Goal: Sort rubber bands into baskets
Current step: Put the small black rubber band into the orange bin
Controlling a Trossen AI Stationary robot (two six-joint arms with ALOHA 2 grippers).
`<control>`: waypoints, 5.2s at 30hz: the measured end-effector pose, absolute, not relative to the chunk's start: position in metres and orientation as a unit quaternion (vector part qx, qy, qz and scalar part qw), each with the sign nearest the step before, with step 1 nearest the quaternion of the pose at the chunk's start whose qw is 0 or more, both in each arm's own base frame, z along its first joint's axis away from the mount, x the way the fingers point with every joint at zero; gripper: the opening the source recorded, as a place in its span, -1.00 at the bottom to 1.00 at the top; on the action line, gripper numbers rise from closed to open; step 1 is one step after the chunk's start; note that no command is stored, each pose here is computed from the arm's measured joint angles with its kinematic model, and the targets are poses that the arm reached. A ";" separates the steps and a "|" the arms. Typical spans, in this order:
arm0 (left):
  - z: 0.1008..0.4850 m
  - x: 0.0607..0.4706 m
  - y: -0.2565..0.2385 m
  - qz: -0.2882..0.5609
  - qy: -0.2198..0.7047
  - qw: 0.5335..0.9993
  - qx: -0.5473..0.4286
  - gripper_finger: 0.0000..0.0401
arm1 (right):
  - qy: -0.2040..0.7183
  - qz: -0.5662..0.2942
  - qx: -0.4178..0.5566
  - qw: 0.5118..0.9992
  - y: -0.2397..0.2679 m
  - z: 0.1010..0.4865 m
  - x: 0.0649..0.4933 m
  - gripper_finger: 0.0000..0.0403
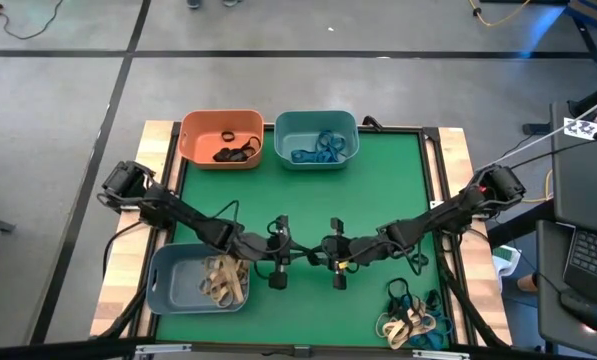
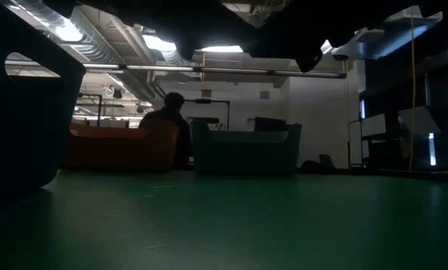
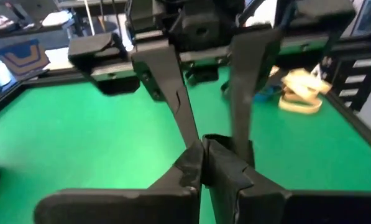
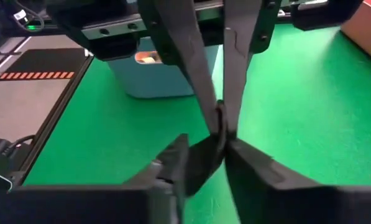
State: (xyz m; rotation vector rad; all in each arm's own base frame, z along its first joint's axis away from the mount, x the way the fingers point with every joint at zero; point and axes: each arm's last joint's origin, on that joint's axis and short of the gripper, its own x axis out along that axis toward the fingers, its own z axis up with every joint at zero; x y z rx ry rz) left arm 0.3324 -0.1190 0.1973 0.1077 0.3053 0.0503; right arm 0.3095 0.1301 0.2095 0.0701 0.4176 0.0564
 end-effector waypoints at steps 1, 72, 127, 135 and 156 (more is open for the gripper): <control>0.200 0.330 -0.118 0.028 0.158 0.985 0.057 -0.96 | 0.207 0.030 0.035 0.977 0.130 0.210 0.310 -0.40; 0.268 0.187 0.053 0.360 0.424 0.826 -0.095 -0.35 | 0.217 0.029 0.016 0.976 0.130 0.208 0.309 0.24; 0.117 0.196 0.055 0.463 0.518 0.708 -0.126 -0.40 | 0.261 0.023 -0.002 0.965 0.131 0.184 0.313 0.24; 0.116 0.199 0.053 0.420 0.537 0.725 -0.100 -0.92 | 0.259 0.024 -0.001 0.966 0.132 0.184 0.313 0.24; 0.178 0.208 0.028 0.310 0.451 0.824 -0.148 -0.98 | 0.262 0.024 -0.004 0.965 0.131 0.184 0.313 0.24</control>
